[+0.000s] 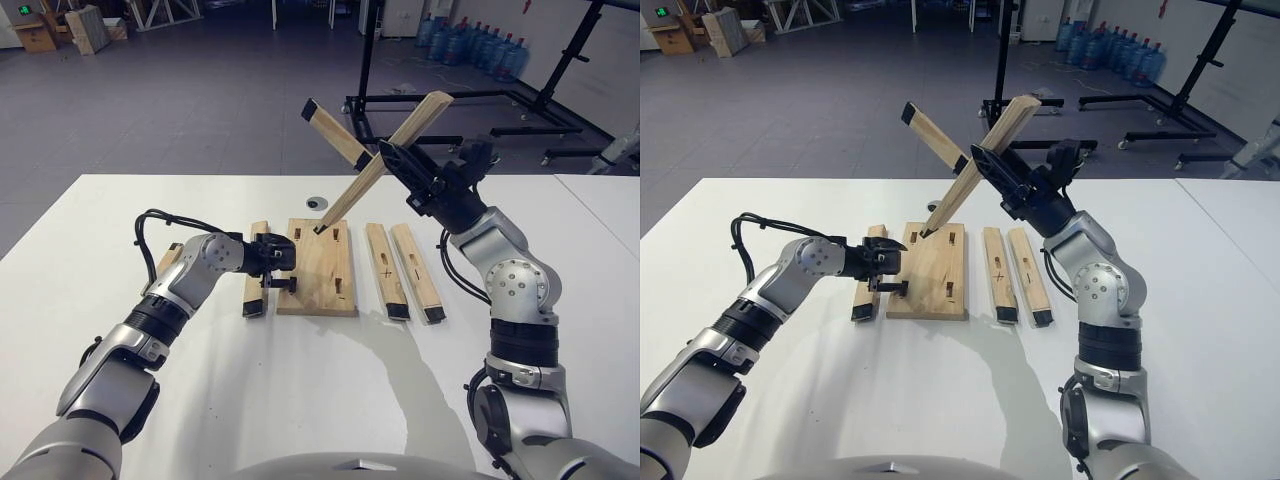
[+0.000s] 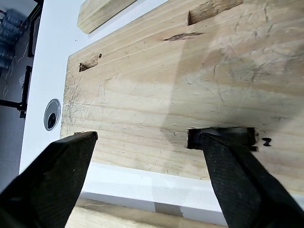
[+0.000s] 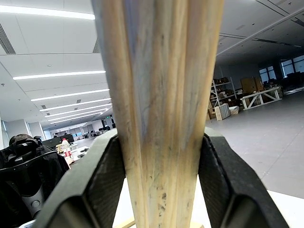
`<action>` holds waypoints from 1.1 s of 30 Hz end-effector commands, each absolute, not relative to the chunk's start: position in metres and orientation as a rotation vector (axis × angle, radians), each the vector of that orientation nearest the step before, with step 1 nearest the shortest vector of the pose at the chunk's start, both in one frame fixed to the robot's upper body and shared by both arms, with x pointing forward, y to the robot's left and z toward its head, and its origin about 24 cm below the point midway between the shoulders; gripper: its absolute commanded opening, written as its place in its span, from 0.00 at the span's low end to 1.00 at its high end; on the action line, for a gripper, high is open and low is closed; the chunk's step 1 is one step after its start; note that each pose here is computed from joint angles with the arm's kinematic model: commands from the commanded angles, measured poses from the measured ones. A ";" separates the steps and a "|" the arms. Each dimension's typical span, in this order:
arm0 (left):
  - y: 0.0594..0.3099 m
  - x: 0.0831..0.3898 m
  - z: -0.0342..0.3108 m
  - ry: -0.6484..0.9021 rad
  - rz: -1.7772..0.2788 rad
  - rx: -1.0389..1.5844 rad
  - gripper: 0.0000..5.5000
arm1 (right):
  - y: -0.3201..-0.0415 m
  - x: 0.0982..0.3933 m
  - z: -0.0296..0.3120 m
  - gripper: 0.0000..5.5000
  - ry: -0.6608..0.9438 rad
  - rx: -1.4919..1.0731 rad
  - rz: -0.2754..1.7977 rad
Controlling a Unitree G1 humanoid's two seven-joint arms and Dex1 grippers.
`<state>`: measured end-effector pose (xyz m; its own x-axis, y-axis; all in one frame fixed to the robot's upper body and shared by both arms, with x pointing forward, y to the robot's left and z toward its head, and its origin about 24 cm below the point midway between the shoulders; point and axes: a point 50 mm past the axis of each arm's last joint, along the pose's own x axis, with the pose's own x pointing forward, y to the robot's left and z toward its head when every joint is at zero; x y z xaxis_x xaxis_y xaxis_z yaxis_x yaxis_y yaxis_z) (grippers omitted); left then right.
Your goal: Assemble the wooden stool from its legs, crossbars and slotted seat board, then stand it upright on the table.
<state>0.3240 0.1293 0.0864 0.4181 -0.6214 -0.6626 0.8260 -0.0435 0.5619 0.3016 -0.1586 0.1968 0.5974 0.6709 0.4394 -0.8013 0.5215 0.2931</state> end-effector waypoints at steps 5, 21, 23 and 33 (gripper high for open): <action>0.137 0.299 0.068 0.385 -1.381 1.216 0.72 | -0.157 0.301 0.203 0.38 -0.303 0.480 0.905; 0.128 0.257 0.054 0.420 -1.586 0.955 0.72 | -0.163 0.309 0.205 0.38 -0.353 0.341 0.853; 0.127 0.260 0.055 0.399 -1.552 0.928 0.72 | -0.162 0.316 0.201 0.38 -0.371 0.224 0.838; 0.117 0.268 0.075 0.260 -1.441 0.833 0.72 | -0.142 0.330 0.154 0.37 -0.390 -0.057 1.076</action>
<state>0.2695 0.1137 0.0767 0.1403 -0.7657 -0.6278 0.9279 -0.1196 0.3532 0.3309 -0.1476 0.1532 0.4851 0.8263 0.2861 -0.8267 0.5400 -0.1580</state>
